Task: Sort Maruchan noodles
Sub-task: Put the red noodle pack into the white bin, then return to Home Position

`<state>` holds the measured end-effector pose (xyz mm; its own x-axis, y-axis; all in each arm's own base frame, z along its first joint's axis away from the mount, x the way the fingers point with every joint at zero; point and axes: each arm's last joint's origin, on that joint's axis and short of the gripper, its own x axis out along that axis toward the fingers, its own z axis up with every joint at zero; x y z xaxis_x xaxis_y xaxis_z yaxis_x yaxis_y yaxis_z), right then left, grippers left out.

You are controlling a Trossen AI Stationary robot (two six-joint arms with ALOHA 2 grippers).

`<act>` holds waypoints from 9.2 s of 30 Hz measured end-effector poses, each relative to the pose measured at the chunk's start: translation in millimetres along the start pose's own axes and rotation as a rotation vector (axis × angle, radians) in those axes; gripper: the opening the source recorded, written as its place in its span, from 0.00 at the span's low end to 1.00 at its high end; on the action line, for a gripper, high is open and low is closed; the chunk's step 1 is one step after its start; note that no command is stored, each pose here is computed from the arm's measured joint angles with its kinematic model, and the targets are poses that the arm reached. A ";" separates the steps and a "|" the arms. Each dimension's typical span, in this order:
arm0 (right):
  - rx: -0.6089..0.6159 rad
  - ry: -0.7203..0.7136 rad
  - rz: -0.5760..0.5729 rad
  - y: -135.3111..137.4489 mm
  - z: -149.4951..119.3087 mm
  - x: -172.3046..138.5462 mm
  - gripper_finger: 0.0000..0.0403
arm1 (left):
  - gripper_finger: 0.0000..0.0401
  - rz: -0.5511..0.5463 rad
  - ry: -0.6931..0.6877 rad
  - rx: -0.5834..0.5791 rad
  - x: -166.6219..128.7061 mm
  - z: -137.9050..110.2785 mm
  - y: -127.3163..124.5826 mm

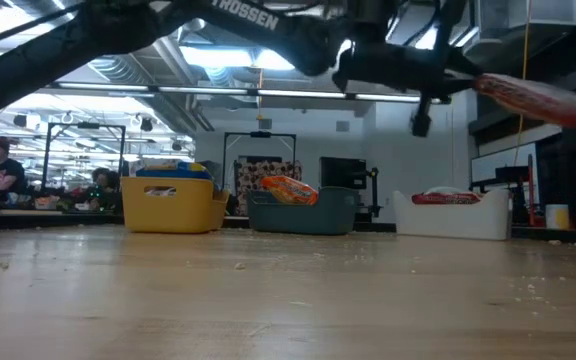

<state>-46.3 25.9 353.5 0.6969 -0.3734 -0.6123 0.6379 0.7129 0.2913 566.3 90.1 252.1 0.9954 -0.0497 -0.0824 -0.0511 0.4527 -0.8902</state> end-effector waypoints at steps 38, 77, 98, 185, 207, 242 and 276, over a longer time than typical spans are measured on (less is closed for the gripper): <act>0.000 -0.048 -0.123 -3.5 1.4 -0.2 0.52 | 0.00 0.160 -0.240 0.015 -39.2 113.2 33.4; 0.045 -0.077 -0.186 -5.4 2.1 -0.6 0.52 | 0.00 0.079 -0.245 -0.123 -9.1 91.4 120.9; 0.038 -0.084 -0.204 -5.9 2.3 -0.7 0.52 | 0.02 0.191 -0.272 -0.057 -1.6 74.7 125.9; -0.097 -0.468 0.461 5.0 -4.9 132.4 0.52 | 0.44 0.196 -0.275 0.806 -436.7 -19.4 -229.3; -0.130 -0.412 0.613 2.8 -21.7 174.0 0.52 | 0.44 -0.204 -0.363 0.671 -488.2 -125.6 -18.7; -0.097 -0.305 0.517 16.0 -77.3 243.5 0.52 | 0.44 -0.044 -0.276 0.604 -458.0 -159.1 44.2; -0.100 -0.300 0.469 15.3 -77.9 246.6 0.52 | 0.44 -0.047 -0.145 0.683 -456.0 -165.5 50.4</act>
<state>109.8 -9.0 149.7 0.9703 -0.1445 -0.1943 0.2130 0.8906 0.4018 96.4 -11.7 170.6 0.9985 0.0147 0.0528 0.0080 0.9135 -0.4067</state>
